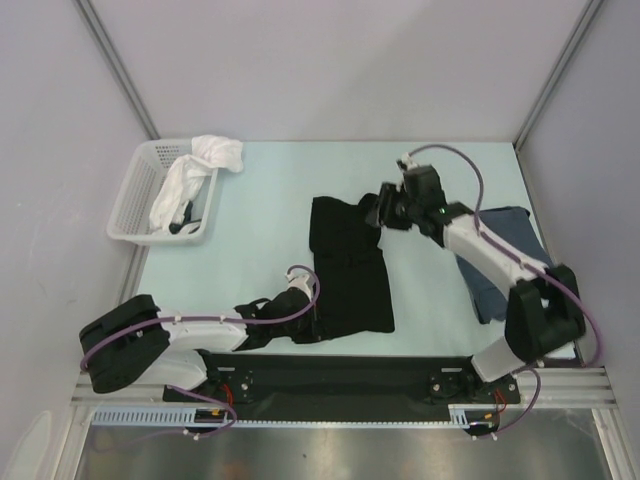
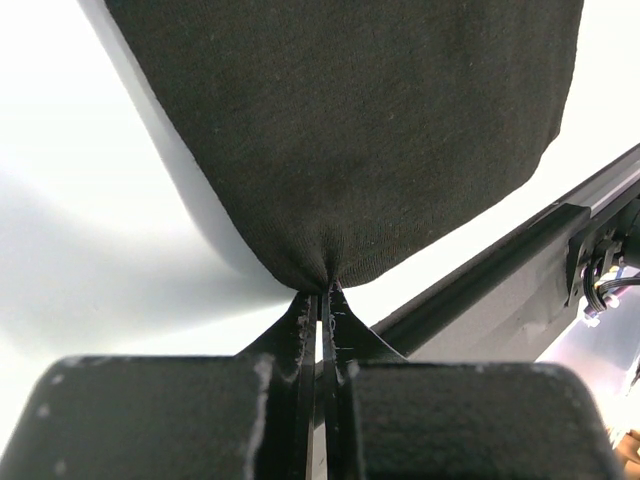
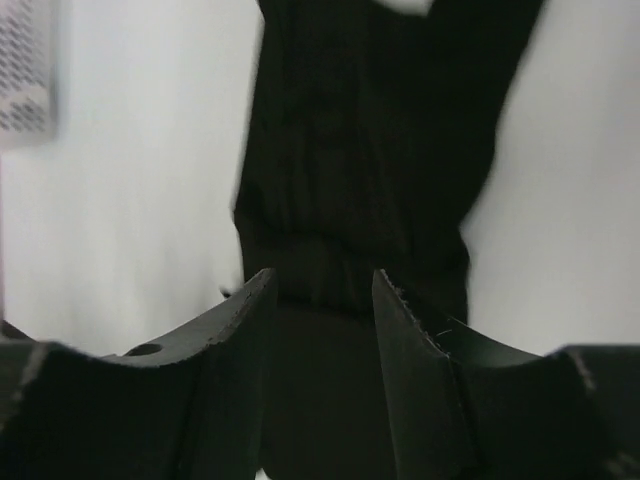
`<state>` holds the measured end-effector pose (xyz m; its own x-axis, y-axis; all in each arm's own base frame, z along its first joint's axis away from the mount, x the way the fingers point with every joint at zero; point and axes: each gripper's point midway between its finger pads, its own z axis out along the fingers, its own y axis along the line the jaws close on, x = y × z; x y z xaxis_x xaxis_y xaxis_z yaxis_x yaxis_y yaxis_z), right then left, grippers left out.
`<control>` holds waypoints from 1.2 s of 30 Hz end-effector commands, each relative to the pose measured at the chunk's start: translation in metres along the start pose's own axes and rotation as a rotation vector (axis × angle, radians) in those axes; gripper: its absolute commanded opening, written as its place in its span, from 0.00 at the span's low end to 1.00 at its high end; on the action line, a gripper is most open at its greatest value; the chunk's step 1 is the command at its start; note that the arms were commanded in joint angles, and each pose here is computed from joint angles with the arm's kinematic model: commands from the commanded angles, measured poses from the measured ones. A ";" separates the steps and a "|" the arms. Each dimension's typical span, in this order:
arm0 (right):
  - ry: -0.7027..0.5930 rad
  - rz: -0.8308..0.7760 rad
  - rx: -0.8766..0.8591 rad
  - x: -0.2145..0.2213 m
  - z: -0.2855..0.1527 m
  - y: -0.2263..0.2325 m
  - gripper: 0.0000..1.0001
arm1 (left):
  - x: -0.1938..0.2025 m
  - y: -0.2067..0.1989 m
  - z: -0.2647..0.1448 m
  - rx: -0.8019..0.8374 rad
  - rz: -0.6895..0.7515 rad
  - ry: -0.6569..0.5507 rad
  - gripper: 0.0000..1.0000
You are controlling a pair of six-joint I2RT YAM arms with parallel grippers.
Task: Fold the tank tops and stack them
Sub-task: Fold the tank top
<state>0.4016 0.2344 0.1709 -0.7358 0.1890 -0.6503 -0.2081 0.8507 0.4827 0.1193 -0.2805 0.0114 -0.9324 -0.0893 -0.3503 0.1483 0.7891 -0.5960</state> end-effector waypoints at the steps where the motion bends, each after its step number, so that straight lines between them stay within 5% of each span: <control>1: 0.091 0.045 0.104 0.077 -0.036 -0.026 0.48 | 0.044 0.084 -0.015 -0.290 0.038 0.135 0.00; 5: 0.200 0.074 0.164 0.165 -0.080 -0.062 0.51 | 0.042 0.082 -0.019 -0.286 0.048 0.127 0.00; 11: 0.229 0.131 0.091 0.210 -0.121 -0.055 0.57 | 0.038 0.078 -0.024 -0.282 0.055 0.122 0.00; 15: 0.308 0.149 0.146 0.245 -0.120 -0.063 0.52 | 0.039 0.081 -0.025 -0.292 0.054 0.121 0.00; 30: 0.389 0.203 0.059 0.290 -0.110 -0.050 0.49 | 0.040 0.081 -0.022 -0.288 0.043 0.123 0.00; 34: 0.398 0.197 0.055 0.294 -0.103 -0.051 0.42 | 0.040 0.081 -0.022 -0.290 0.043 0.123 0.00; 36: 0.406 0.192 0.047 0.295 -0.100 -0.050 0.31 | 0.040 0.082 -0.024 -0.295 0.042 0.124 0.00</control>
<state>0.1312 0.1975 0.0224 -0.9513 0.1543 -0.2668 -0.0164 0.8391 0.5437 0.1114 -0.2625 0.0111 -0.9374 -0.0794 -0.3390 0.1322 0.8196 -0.5574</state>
